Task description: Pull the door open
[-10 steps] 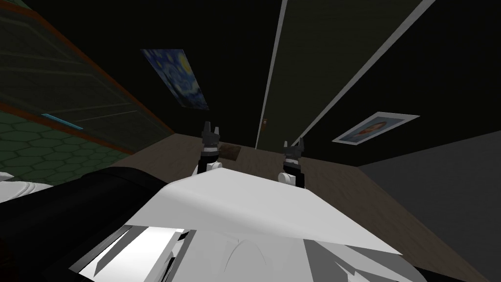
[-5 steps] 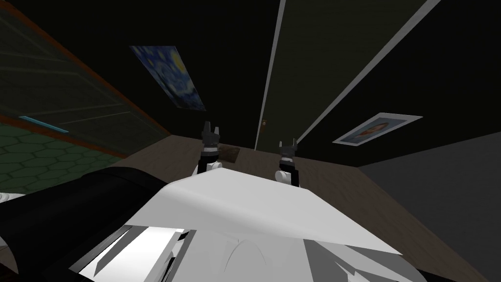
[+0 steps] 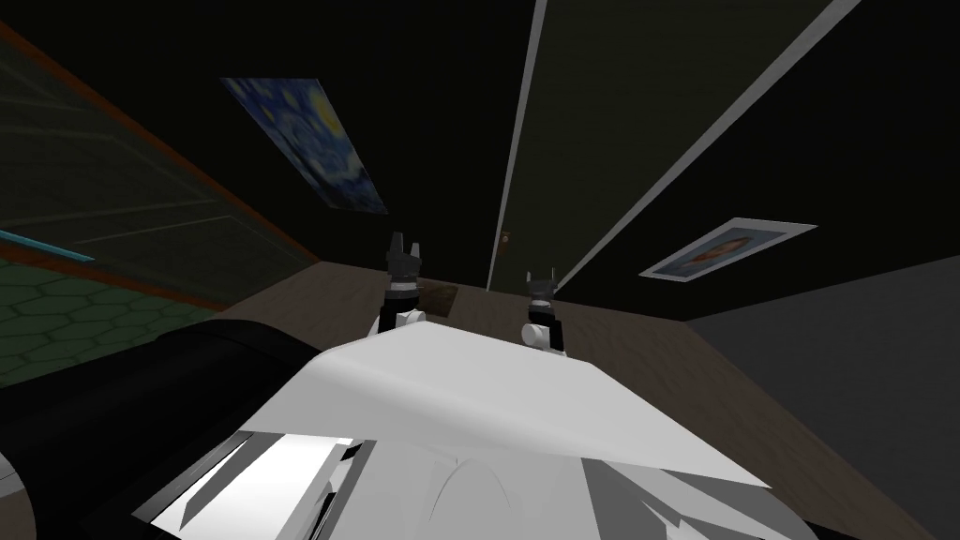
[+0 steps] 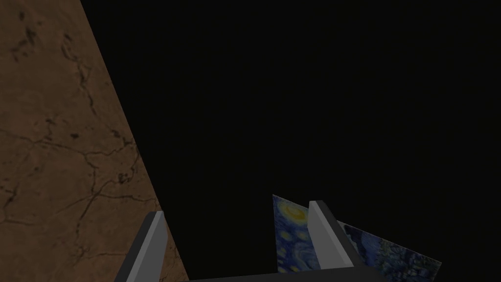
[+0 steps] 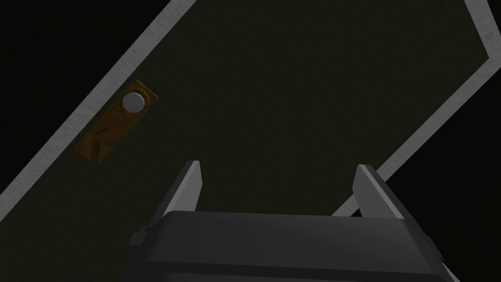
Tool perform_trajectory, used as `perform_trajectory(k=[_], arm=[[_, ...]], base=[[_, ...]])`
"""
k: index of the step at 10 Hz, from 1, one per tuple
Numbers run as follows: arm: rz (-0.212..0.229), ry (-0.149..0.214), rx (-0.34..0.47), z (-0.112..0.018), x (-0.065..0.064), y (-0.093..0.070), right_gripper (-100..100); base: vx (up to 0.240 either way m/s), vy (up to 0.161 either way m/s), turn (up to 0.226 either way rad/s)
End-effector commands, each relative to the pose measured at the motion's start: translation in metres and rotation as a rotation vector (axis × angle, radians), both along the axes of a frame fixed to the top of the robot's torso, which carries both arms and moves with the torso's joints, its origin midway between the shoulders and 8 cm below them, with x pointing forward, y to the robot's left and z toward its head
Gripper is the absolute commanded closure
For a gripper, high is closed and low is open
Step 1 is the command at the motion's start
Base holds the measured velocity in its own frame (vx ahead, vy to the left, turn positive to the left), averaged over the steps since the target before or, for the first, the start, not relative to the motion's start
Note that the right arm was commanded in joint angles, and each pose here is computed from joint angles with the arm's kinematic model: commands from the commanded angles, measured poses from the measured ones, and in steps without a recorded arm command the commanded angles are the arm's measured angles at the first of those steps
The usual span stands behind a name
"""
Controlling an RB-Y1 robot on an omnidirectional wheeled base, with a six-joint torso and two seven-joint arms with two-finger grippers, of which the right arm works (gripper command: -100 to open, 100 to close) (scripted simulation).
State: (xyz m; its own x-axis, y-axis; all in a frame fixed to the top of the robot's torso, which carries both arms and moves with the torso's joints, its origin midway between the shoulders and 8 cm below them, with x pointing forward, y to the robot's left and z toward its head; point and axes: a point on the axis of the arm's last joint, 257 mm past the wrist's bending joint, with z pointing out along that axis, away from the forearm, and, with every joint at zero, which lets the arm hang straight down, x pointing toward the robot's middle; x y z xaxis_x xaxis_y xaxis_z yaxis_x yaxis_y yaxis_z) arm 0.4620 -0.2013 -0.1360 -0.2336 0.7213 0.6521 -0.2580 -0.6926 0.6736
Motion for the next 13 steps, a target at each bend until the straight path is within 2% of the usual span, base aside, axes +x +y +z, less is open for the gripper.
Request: perform_trajectory(k=[1, 2, 3, 5, 6, 9, 10, 12, 13], arm=[[0.030, 0.024, 0.060, -0.011, 0.005, 0.006, -100], [0.043, 0.035, 0.087, -0.017, 0.007, 0.009, -100], [0.068, 0.057, 0.142, -0.028, 0.013, 0.015, -100], [0.091, 0.081, 0.195, -0.039, 0.018, 0.021, -100], [0.113, 0.104, 0.247, -0.049, 0.022, 0.028, -100], [0.142, 0.139, 0.324, -0.065, 0.029, 0.037, -100], [0.159, 0.162, 0.372, -0.075, 0.033, 0.043, -100], [0.175, 0.185, 0.419, -0.085, 0.036, 0.049, -100], [0.188, 0.208, 0.465, -0.094, 0.039, 0.055, -100]], base=[[0.131, 0.001, -0.027], [0.107, 0.021, -0.028], [0.122, 0.014, -0.042], [0.126, 0.029, -0.026], [0.125, 0.044, -0.039], [0.121, 0.009, -0.024], [0.118, 0.008, -0.037], [0.119, 0.027, -0.023], [0.135, 0.009, -0.032]])
